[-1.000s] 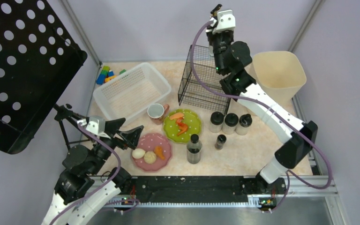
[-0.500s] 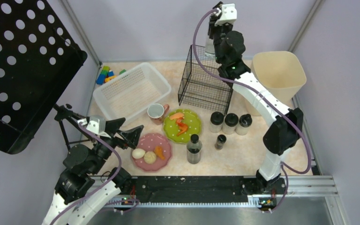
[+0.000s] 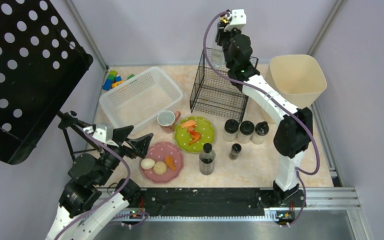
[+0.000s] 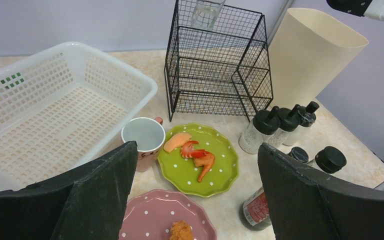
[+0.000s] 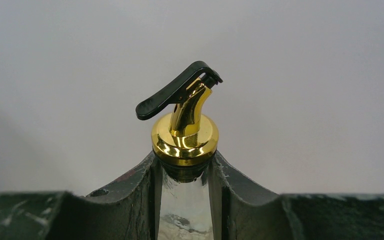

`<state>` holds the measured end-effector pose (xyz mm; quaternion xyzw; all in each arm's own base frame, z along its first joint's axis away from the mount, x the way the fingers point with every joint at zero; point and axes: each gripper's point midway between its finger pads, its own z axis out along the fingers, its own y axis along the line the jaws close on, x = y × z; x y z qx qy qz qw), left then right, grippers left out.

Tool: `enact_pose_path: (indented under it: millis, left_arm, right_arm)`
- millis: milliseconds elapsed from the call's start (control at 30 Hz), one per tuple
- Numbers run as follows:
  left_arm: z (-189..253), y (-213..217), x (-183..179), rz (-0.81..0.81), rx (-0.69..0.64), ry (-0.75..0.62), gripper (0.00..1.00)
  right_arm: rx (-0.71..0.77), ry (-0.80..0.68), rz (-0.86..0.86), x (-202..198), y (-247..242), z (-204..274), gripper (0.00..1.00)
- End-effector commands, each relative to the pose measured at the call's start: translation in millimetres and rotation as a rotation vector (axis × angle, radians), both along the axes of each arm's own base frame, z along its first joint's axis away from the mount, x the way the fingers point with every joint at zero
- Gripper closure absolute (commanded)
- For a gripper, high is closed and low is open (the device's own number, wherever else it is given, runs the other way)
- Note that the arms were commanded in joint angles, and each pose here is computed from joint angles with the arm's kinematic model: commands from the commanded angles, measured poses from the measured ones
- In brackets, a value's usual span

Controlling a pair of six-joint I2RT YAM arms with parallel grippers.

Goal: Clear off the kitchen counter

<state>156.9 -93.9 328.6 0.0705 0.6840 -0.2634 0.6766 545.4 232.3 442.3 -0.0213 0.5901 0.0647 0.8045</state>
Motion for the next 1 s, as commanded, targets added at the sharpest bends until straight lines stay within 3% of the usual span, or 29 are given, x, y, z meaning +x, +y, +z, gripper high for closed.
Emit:
enact_pose_path:
  millis: [0, 467, 967]
  left_arm:
    - [4.5, -4.6, 4.3, -0.009, 0.003, -0.015, 0.06]
    - [3.0, -4.8, 6.6, -0.003, 0.01, -0.009, 0.06]
    - [2.0, -6.1, 8.5, -0.003, 0.015, 0.0, 0.06]
  right_arm:
    - [0.128, -0.182, 0.032, -13.4, -7.6, 67.3, 1.0]
    - [0.078, -0.032, 0.047, 28.0, 17.4, -1.3, 1.0]
    - [0.032, 0.076, 0.019, 42.9, 21.3, -60.9, 1.0]
